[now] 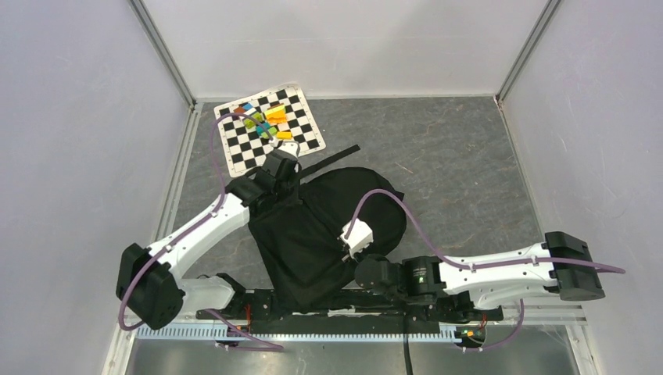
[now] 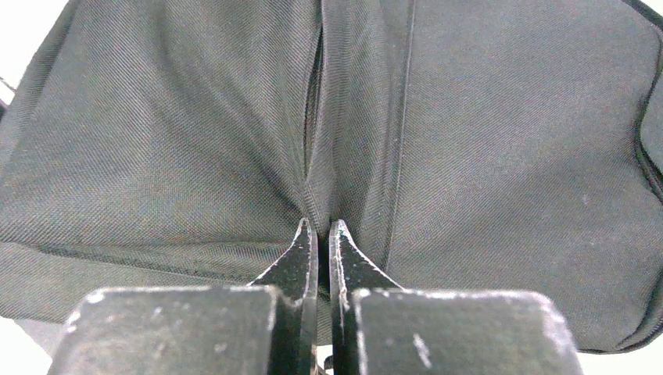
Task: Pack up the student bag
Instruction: Zip the student bag at the center of the board.
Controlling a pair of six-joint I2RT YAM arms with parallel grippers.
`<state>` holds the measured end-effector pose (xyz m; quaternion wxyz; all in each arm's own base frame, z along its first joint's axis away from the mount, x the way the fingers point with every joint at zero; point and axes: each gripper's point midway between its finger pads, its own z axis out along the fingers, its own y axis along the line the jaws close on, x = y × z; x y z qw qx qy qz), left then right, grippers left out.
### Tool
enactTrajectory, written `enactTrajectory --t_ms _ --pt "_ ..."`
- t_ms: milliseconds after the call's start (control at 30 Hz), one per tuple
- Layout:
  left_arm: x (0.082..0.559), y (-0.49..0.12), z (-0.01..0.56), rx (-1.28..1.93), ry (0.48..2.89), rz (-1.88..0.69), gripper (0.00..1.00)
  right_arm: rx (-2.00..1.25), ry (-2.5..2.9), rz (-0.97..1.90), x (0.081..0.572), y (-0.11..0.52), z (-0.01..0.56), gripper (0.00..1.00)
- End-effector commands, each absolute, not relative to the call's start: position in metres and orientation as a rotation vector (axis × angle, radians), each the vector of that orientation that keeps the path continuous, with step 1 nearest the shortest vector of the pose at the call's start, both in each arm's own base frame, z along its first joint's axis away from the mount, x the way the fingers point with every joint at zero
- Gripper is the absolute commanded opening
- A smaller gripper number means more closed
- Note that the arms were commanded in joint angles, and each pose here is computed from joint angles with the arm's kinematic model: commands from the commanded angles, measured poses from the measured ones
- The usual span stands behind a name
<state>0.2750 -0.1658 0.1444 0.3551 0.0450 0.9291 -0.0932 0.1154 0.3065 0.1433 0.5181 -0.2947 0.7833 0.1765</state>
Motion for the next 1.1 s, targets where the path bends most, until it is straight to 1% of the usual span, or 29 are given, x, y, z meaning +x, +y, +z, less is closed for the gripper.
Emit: enactTrajectory --t_ms 0,133,333,433,533,567,600,633,667,700,733,767,933,1067 --pt "0.324 -0.154 0.164 0.047 2.251 -0.156 0.02 -0.651 1.895 0.410 0.127 0.317 0.154 0.00" --pt "0.345 -0.174 0.166 0.088 2.226 -0.218 0.02 -0.658 1.917 0.465 0.150 0.335 0.148 0.00" --pt "0.390 -0.204 0.178 0.145 2.169 -0.272 0.02 -0.628 1.932 0.403 0.190 0.340 0.143 0.00" --pt "0.409 -0.216 0.182 0.172 2.145 -0.288 0.02 -0.615 1.931 0.402 0.202 0.343 0.147 0.00" --pt "0.417 -0.223 0.184 0.196 2.132 -0.297 0.02 -0.617 1.919 0.423 0.209 0.344 0.158 0.00" --pt "0.417 -0.224 0.185 0.195 2.124 -0.305 0.02 -0.629 1.914 0.425 0.211 0.344 0.161 0.05" --pt "0.416 -0.225 0.185 0.197 2.116 -0.316 0.08 -0.653 1.904 0.434 0.211 0.344 0.165 0.21" --pt "0.415 -0.226 0.189 0.202 2.102 -0.333 0.22 -0.677 1.894 0.434 0.212 0.344 0.170 0.40" --pt "0.412 -0.227 0.193 0.204 2.085 -0.350 0.43 -0.696 1.880 0.432 0.213 0.342 0.174 0.64" --pt "0.410 -0.226 0.196 0.204 2.072 -0.361 0.75 -0.712 1.871 0.429 0.215 0.340 0.179 0.84" --pt "0.407 -0.225 0.199 0.201 2.056 -0.372 0.97 -0.732 1.869 0.410 0.218 0.334 0.182 0.94" --pt "0.403 -0.224 0.202 0.199 2.046 -0.378 0.99 -0.740 1.860 0.405 0.221 0.330 0.187 0.98" --pt "0.383 -0.200 0.223 0.151 1.995 -0.351 1.00 -0.693 1.852 0.362 0.251 0.285 0.210 0.98" --pt "0.370 -0.157 0.233 0.010 1.988 -0.330 1.00 -0.539 1.882 0.315 0.283 0.221 0.212 0.98"
